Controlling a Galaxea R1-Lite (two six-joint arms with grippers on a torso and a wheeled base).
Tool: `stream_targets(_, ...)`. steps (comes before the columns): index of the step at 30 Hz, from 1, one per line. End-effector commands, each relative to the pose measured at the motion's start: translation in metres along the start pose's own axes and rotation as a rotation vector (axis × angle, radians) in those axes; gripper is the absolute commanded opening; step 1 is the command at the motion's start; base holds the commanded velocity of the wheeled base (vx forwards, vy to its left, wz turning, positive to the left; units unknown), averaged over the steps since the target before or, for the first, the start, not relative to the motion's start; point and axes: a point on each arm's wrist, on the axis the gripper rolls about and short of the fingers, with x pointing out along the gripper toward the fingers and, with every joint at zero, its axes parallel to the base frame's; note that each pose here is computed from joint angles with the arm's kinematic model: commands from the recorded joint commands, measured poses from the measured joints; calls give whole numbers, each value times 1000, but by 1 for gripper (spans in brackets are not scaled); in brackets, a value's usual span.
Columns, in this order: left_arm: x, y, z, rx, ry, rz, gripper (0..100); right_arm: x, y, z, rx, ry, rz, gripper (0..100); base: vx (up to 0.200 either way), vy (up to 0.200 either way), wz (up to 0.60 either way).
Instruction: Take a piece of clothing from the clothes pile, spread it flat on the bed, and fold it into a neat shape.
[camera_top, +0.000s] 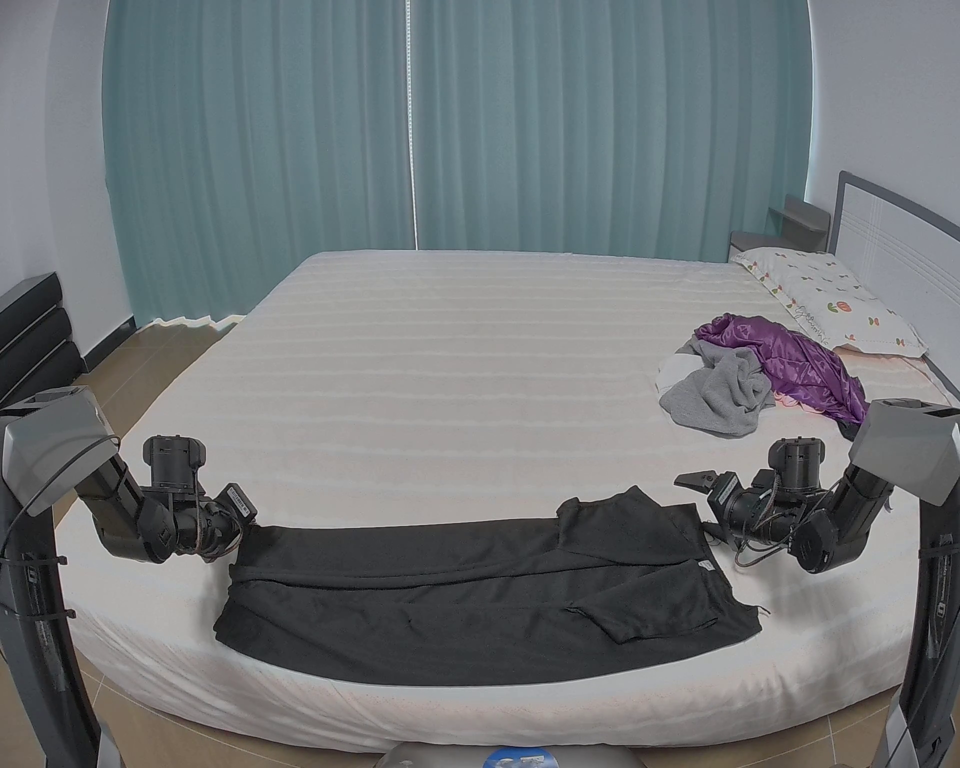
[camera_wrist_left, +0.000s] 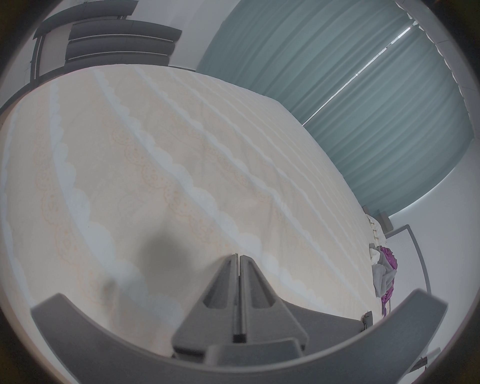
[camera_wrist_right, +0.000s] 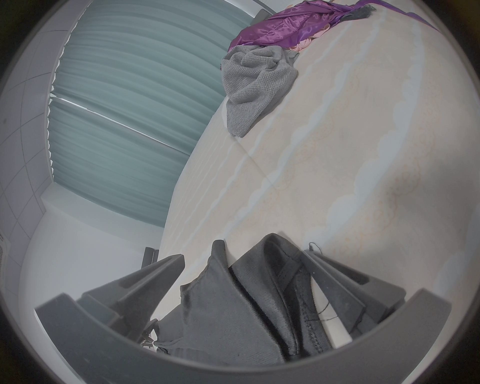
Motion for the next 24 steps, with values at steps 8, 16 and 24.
stream_targets(8,2,-1,7,-51,-68,0,0,11,-2,3,-5,-16,-1,100,0,0,0)
stream_targets(16,3,1,4,-52,-62,5,0,20,-4,3,-13,-32,-10,100,0,0,0)
stream_targets(24,4,2,3,-53,-59,6,0,28,-11,-6,-96,-46,-62,0,0,0,0)
